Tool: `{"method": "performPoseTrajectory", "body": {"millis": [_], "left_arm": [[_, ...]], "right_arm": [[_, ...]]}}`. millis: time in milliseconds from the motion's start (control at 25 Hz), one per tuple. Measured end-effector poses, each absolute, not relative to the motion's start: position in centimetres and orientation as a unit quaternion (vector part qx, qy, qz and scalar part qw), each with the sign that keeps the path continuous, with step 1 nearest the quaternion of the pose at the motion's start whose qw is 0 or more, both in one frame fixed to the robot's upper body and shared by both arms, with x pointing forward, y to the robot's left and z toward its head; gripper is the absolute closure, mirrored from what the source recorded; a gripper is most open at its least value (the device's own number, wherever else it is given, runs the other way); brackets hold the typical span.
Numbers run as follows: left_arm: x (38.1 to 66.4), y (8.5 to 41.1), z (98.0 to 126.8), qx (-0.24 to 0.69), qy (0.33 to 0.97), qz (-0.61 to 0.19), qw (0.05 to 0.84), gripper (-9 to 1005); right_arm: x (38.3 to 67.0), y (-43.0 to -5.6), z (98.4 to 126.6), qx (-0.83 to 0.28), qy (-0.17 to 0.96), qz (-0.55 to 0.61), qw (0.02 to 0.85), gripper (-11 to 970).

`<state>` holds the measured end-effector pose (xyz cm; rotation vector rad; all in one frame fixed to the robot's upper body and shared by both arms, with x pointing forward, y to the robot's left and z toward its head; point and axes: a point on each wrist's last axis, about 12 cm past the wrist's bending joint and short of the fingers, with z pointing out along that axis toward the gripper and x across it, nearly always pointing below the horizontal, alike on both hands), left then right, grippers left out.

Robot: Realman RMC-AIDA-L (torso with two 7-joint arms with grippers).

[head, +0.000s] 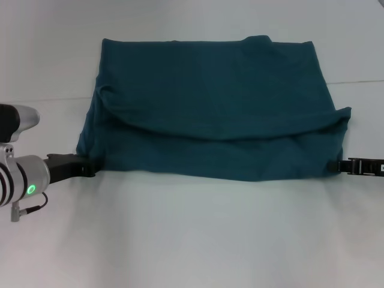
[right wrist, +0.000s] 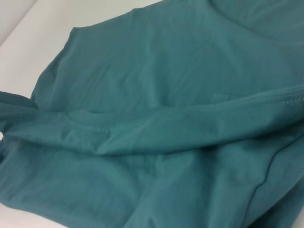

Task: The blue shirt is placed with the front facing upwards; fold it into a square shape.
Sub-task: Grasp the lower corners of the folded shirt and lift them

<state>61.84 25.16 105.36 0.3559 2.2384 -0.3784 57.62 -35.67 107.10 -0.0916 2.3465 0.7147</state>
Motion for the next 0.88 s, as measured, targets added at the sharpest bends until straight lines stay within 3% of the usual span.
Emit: {"method": "performPoseTrajectory", "body": {"millis": [480, 720, 880], "left_arm": [[62.11, 25.05, 105.66, 0.144, 0.887, -0.148, 0.413, 906], [62.19, 25.22, 105.79, 0.142, 0.886, -0.146, 0.416, 997], [62.14, 25.97, 106.25, 0.13, 0.887, -0.144, 0.42, 997]], "right_arm": [[57.54, -35.79, 107.03, -0.033, 0.9, 0.273, 0.338, 888], [57.56, -35.84, 107.05, -0.033, 0.9, 0.272, 0.339, 886], [57.6, -36.08, 107.21, -0.035, 0.9, 0.27, 0.34, 884]]}}
